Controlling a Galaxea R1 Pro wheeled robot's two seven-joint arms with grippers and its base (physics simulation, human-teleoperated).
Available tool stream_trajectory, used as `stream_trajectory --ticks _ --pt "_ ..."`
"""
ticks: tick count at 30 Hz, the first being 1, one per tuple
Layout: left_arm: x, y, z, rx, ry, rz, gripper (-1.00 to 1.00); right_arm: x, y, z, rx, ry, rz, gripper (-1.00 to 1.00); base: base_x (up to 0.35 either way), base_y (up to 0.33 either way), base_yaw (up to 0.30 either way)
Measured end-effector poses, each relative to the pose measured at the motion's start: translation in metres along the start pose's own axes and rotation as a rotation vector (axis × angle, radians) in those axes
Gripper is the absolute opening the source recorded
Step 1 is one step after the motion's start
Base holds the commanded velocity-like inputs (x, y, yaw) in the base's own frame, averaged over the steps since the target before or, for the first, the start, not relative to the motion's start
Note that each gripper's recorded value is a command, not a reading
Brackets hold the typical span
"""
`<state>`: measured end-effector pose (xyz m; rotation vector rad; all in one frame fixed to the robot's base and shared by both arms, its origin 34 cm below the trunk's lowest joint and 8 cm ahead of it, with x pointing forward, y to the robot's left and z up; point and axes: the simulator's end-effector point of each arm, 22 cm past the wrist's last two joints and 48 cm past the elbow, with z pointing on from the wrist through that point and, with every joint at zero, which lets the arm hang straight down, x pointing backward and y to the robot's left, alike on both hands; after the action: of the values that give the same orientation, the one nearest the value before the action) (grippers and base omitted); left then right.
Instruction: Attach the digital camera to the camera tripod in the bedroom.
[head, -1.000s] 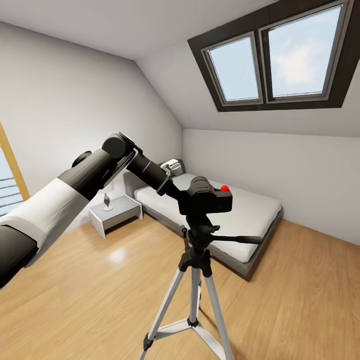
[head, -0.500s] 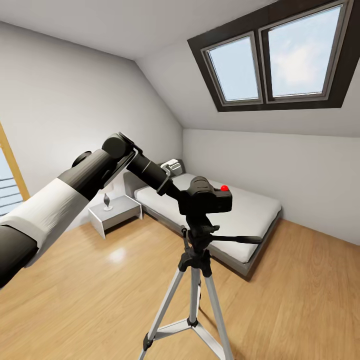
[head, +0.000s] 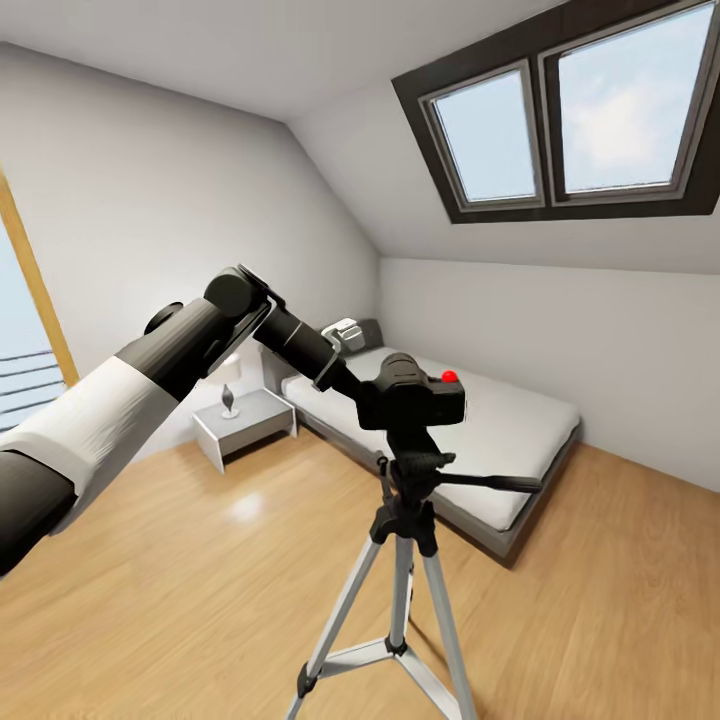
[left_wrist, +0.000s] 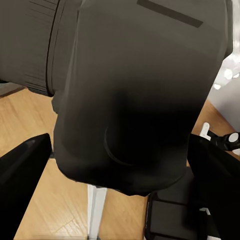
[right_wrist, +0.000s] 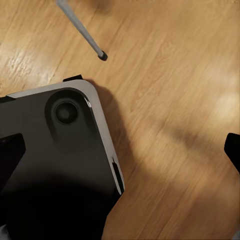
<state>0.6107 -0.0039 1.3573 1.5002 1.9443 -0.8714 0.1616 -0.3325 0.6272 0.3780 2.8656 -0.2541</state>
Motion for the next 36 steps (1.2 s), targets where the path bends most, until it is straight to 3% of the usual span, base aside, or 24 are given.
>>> stream_trajectory --ticks 21,24,31,32,33,36 --pt "0.0 0.0 0.0 0.0 0.001 0.0 -1.0 -0.003 -0.002 0.001 0.002 -0.005 -0.001 1.0 0.0 0.0 0.028" --pt "0.0 0.0 0.001 0.0 0.001 0.001 -1.0 -0.018 -0.009 0.003 0.01 -0.036 -0.001 1.0 0.0 0.0 0.0" --pt "0.0 -0.001 0.001 0.001 0.002 0.001 -1.0 -0.095 -0.051 0.008 0.053 -0.184 -0.006 1.0 0.0 0.0 0.0" --pt "-0.001 -0.001 0.002 0.002 0.002 0.002 -1.0 -0.108 -0.055 0.007 0.056 -0.211 -0.007 1.0 0.0 0.0 0.0" --pt "-0.001 -0.001 0.003 0.004 0.002 0.002 -1.0 -0.142 -0.06 0.004 0.056 -0.28 -0.007 1.0 0.0 0.0 0.0" --pt "-0.002 -0.002 0.003 0.004 0.001 0.002 -1.0 -0.172 -0.058 -0.001 0.048 -0.342 -0.004 1.0 0.0 0.0 0.0"
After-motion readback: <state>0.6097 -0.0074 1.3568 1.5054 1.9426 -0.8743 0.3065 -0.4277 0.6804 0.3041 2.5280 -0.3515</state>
